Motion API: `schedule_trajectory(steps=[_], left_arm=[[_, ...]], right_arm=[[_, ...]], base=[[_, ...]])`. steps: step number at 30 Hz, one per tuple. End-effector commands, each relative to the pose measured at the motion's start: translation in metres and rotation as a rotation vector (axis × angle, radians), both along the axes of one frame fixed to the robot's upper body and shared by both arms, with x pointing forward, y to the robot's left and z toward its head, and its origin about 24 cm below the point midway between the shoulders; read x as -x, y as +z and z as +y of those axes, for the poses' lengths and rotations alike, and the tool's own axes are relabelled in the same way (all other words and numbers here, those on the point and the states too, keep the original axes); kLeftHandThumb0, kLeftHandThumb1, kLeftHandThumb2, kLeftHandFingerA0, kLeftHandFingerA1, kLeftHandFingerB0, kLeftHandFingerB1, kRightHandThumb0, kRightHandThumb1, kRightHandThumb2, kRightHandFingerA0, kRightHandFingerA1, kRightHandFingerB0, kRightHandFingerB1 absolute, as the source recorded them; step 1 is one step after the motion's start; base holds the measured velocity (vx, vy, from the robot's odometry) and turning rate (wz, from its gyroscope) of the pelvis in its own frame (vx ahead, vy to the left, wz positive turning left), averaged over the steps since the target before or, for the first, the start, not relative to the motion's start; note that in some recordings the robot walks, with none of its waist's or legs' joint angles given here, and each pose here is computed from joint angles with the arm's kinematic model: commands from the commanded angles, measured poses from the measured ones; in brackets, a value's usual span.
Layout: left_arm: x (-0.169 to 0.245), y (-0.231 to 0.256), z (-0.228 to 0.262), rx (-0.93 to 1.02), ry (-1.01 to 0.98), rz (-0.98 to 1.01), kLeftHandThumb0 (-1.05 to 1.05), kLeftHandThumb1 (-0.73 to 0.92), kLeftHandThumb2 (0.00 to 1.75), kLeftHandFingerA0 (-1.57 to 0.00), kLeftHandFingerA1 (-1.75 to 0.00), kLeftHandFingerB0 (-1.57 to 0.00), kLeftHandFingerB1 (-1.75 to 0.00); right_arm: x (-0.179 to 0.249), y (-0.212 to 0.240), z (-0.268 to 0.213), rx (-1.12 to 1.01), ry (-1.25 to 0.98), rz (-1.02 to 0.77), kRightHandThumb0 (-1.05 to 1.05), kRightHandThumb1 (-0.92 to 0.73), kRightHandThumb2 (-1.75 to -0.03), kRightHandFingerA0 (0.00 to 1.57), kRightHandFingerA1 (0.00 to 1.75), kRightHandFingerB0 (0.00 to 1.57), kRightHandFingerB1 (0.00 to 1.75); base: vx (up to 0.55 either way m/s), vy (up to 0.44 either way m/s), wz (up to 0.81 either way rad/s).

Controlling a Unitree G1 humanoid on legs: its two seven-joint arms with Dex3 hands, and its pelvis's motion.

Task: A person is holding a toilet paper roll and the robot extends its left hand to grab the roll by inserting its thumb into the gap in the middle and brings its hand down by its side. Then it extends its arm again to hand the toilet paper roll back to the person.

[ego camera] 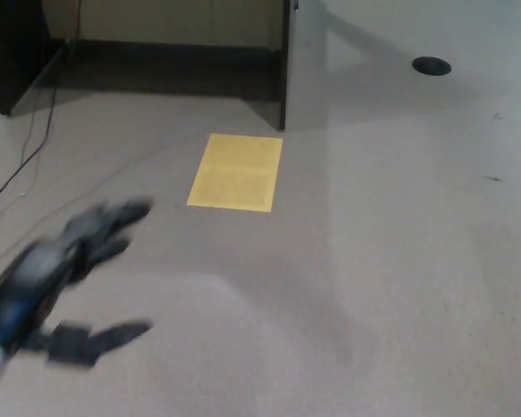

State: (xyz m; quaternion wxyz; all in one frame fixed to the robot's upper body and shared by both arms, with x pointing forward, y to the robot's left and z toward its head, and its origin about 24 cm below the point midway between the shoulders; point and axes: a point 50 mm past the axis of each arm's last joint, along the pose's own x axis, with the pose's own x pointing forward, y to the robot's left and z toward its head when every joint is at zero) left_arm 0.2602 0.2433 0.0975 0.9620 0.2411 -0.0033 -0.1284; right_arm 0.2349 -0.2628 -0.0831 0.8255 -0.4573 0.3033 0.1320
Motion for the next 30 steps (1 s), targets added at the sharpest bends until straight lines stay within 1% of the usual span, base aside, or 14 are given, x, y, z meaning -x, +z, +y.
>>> schedule_trajectory(steps=[1, 2, 3, 5, 10, 12, 15, 17, 20, 21, 26, 27, 28, 30], left_arm=[[0.076, -0.083, 0.079, -0.029, 0.381, 0.079, -0.2, 0.56, 0.59, -0.26, -0.34, -0.25, -0.31], [0.078, -0.086, 0.081, -0.034, 0.391, 0.088, -0.2, 0.56, 0.59, -0.26, -0.34, -0.25, -0.31], [0.088, -0.095, 0.085, -0.027, 0.43, 0.147, -0.18, 0.58, 0.59, -0.28, -0.34, -0.26, -0.31], [0.098, -0.106, 0.091, -0.019, 0.452, 0.189, -0.14, 0.6, 0.58, -0.22, -0.36, -0.24, -0.29], [0.12, -0.135, 0.099, -0.023, 0.48, 0.323, -0.1, 0.58, 0.57, -0.18, -0.35, -0.23, -0.28], [0.126, -0.143, 0.099, -0.017, 0.49, 0.37, -0.12, 0.57, 0.57, -0.17, -0.34, -0.21, -0.28], [0.135, -0.153, 0.1, -0.042, 0.494, 0.415, -0.09, 0.57, 0.57, -0.19, -0.33, -0.22, -0.28], [0.142, -0.157, 0.104, -0.071, 0.508, 0.455, -0.13, 0.56, 0.58, -0.2, -0.34, -0.23, -0.29], [0.139, -0.156, 0.107, -0.078, 0.524, 0.442, -0.16, 0.56, 0.58, -0.21, -0.34, -0.24, -0.29], [0.138, -0.156, 0.107, -0.078, 0.527, 0.442, -0.18, 0.56, 0.58, -0.21, -0.35, -0.24, -0.3], [0.137, -0.159, 0.108, -0.102, 0.514, 0.455, -0.21, 0.56, 0.59, -0.23, -0.37, -0.24, -0.3], [0.135, -0.159, 0.107, -0.092, 0.516, 0.452, -0.21, 0.56, 0.59, -0.23, -0.37, -0.25, -0.3], [0.136, -0.16, 0.108, -0.089, 0.52, 0.457, -0.23, 0.56, 0.59, -0.27, -0.37, -0.26, -0.31], [0.138, -0.161, 0.108, -0.091, 0.524, 0.466, -0.23, 0.56, 0.59, -0.27, -0.37, -0.26, -0.31]], right_arm=[[0.016, -0.007, -0.013, 0.028, -0.04, 0.047, -0.34, -0.65, -0.6, 0.76, 0.61, 0.58, 0.44], [0.017, -0.007, -0.014, 0.029, -0.04, 0.048, -0.34, -0.65, -0.6, 0.76, 0.61, 0.58, 0.44], [0.019, -0.008, -0.014, 0.029, -0.044, 0.047, -0.34, -0.65, -0.6, 0.77, 0.62, 0.58, 0.45], [0.02, -0.008, -0.015, 0.031, -0.043, 0.053, -0.35, -0.65, -0.6, 0.77, 0.64, 0.58, 0.45], [0.022, -0.008, -0.019, 0.038, -0.05, 0.058, -0.35, -0.65, -0.59, 0.78, 0.65, 0.59, 0.45], [0.024, -0.009, -0.021, 0.045, -0.052, 0.071, -0.36, -0.66, -0.6, 0.76, 0.63, 0.58, 0.44], [0.026, -0.01, -0.021, 0.05, -0.051, 0.08, -0.35, -0.66, -0.6, 0.77, 0.66, 0.59, 0.44], [0.027, -0.011, -0.019, 0.046, -0.044, 0.081, -0.35, -0.66, -0.6, 0.76, 0.64, 0.58, 0.44], [0.015, -0.007, -0.014, 0.049, -0.031, 0.065, -0.35, -0.66, -0.6, 0.75, 0.61, 0.57, 0.44], [0.013, -0.006, -0.013, 0.05, -0.029, 0.065, -0.34, -0.66, -0.6, 0.74, 0.57, 0.57, 0.43], [0.013, -0.005, -0.014, 0.056, -0.03, 0.063, -0.35, -0.66, -0.6, 0.74, 0.62, 0.58, 0.44], [0.011, -0.004, -0.014, 0.054, -0.033, 0.056, -0.35, -0.67, -0.6, 0.74, 0.62, 0.57, 0.43], [0.012, -0.005, -0.015, 0.047, -0.044, 0.053, -0.34, -0.66, -0.6, 0.73, 0.6, 0.52, 0.41], [0.014, -0.006, -0.015, 0.038, -0.06, 0.05, -0.34, -0.66, -0.6, 0.73, 0.6, 0.52, 0.41]], base=[[0.0, 0.0, 0.0], [0.0, 0.0, 0.0], [0.0, 0.0, 0.0], [0.0, 0.0, 0.0], [0.0, 0.0, 0.0], [0.0, 0.0, 0.0], [0.0, 0.0, 0.0], [0.0, 0.0, 0.0], [0.0, 0.0, 0.0], [0.0, 0.0, 0.0], [0.0, 0.0, 0.0], [0.0, 0.0, 0.0], [0.0, 0.0, 0.0], [0.0, 0.0, 0.0]])
